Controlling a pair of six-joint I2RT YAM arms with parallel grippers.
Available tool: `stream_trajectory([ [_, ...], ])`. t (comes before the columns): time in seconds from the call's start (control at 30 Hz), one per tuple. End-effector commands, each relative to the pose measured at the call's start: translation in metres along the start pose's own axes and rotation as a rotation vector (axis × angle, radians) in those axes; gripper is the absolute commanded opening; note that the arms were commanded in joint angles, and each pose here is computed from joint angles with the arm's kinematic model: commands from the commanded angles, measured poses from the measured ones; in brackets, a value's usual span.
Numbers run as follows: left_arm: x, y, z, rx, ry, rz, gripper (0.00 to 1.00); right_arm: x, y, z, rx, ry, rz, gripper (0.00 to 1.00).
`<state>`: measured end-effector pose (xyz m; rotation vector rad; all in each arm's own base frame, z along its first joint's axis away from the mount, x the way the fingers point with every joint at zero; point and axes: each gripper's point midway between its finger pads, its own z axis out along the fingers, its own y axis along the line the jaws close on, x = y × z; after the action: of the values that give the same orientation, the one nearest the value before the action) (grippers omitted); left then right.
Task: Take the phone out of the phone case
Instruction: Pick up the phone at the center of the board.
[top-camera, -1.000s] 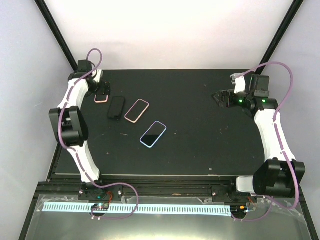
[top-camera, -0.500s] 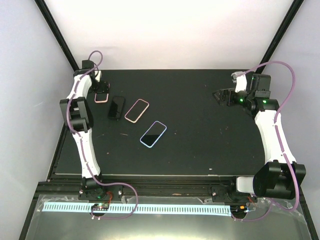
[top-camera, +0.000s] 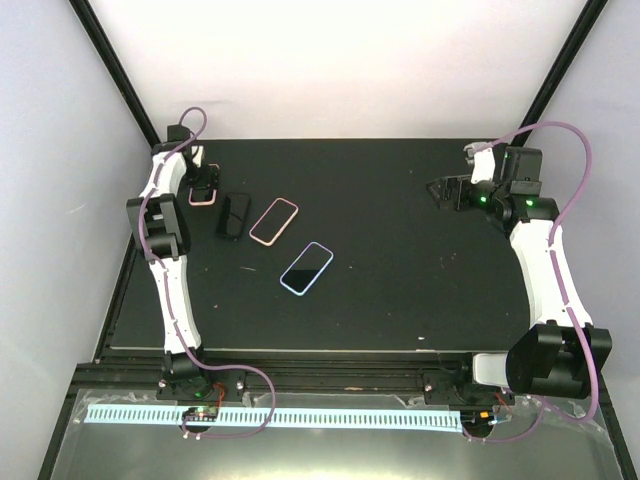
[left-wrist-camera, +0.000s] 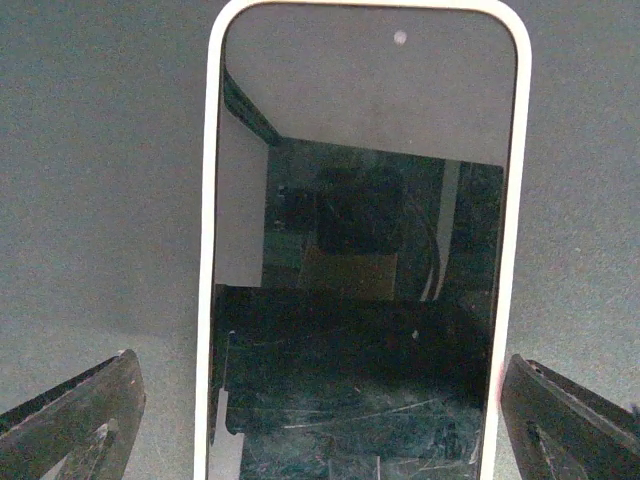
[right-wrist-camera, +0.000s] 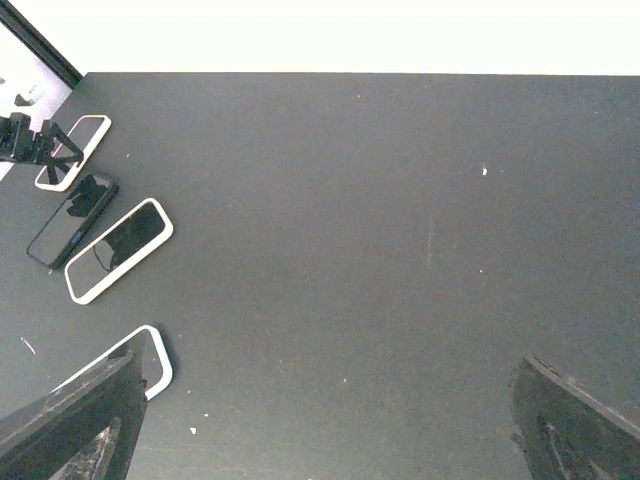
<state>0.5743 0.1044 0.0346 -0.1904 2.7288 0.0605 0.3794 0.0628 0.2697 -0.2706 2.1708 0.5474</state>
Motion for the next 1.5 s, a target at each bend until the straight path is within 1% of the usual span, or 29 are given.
stream_trajectory([
  [0.0,-0.009,0.001,0.000,0.010,-0.011,-0.010,0.99,-0.021,0.001,-0.002,0.005,-0.046,-0.007,1.00],
  [0.23,-0.011,-0.006,0.006,0.058,0.011,0.007,0.99,-0.025,-0.006,0.002,0.029,-0.002,-0.008,1.00],
  [0.7,-0.012,-0.008,0.004,0.071,0.011,0.007,0.99,-0.041,-0.003,0.003,0.011,0.000,-0.032,1.00],
  [0.77,-0.013,-0.008,0.001,0.073,0.005,0.018,0.97,-0.042,-0.003,0.000,0.019,-0.002,-0.043,1.00],
  [0.8,-0.014,-0.007,-0.002,0.067,0.002,0.025,0.95,-0.043,-0.002,-0.002,0.022,-0.003,-0.049,1.00],
  [0.83,-0.014,-0.006,-0.003,0.059,0.002,0.033,0.88,-0.043,-0.002,-0.003,0.026,-0.005,-0.053,1.00],
  [0.87,-0.012,-0.005,-0.004,0.054,0.012,0.040,0.85,-0.044,-0.001,-0.005,0.028,-0.010,-0.056,1.00],
  [0.9,-0.008,-0.004,-0.002,0.049,0.029,0.054,0.82,-0.045,-0.001,-0.006,0.026,-0.012,-0.059,1.00],
  [1.0,-0.001,0.006,0.001,0.016,0.057,0.047,0.81,-0.045,0.001,-0.008,0.023,-0.016,-0.066,1.00],
  [1.1,0.019,0.009,0.009,0.036,0.128,0.031,0.81,-0.046,0.002,-0.009,0.020,-0.016,-0.079,1.00],
  [1.13,0.019,0.010,0.007,0.046,0.130,0.025,0.79,-0.047,0.002,-0.009,0.021,-0.016,-0.082,1.00],
  [1.27,0.034,0.013,0.000,0.075,0.175,0.018,0.77,-0.046,0.002,-0.008,0.022,-0.014,-0.087,1.00],
  [1.33,0.050,0.013,-0.003,0.082,0.223,0.031,0.76,-0.047,0.002,-0.009,0.018,-0.016,-0.085,1.00],
  [1.47,0.098,0.011,-0.011,0.109,0.350,0.055,0.70,-0.048,0.005,-0.013,0.015,-0.020,-0.089,1.00],
])
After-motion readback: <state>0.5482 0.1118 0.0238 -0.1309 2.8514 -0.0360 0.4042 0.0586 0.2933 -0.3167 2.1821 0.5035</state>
